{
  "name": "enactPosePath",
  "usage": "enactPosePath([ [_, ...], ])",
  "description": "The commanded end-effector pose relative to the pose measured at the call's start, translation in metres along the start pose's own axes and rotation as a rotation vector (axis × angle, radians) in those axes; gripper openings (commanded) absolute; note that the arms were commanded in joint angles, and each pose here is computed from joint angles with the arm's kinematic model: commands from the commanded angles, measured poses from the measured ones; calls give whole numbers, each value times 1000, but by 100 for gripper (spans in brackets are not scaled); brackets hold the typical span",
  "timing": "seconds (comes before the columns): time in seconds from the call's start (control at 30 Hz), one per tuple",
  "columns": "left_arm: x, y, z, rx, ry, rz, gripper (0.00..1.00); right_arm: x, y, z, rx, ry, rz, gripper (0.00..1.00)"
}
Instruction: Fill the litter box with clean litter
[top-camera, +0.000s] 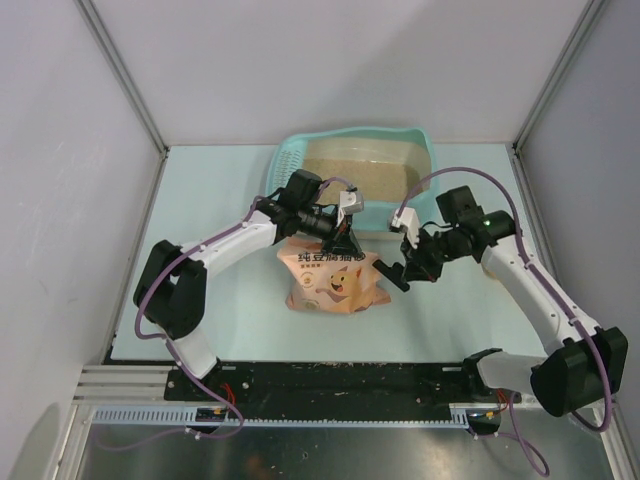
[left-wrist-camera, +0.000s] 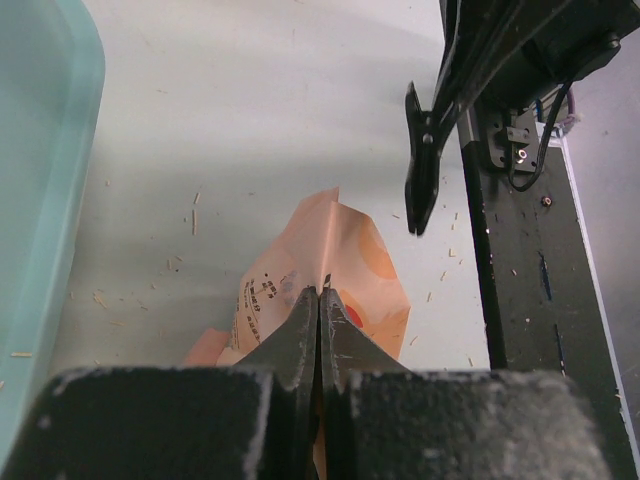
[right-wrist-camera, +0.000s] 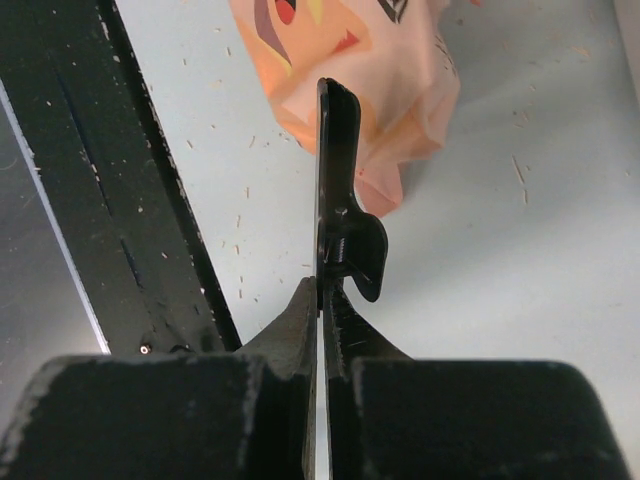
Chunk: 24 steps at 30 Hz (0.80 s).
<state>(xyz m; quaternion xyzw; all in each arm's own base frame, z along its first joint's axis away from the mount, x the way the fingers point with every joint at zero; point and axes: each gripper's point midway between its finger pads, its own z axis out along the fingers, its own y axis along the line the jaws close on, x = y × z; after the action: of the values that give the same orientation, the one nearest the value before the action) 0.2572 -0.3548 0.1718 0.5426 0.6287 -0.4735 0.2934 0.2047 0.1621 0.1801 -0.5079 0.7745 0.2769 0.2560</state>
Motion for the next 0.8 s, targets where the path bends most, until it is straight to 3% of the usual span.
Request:
enactPosePath([
  [0.0, -12, 1, 1, -1, -11, 29, 0, -25, -3, 7, 11, -44, -28, 0],
  [0.2, -15, -1, 2, 17, -18, 29, 4, -35, -26, 23, 74, -52, 108, 0],
  [0.5, -16, -9, -5, 111, -58, 8, 43, -48, -43, 29, 116, -71, 142, 0],
  [0.67, -20, -7, -2, 142, -69, 4, 48, -53, -43, 28, 108, -85, 136, 0],
  [0.77, -21, -5, 2, 158, -70, -7, 37, -53, -42, 30, 103, -82, 129, 0],
])
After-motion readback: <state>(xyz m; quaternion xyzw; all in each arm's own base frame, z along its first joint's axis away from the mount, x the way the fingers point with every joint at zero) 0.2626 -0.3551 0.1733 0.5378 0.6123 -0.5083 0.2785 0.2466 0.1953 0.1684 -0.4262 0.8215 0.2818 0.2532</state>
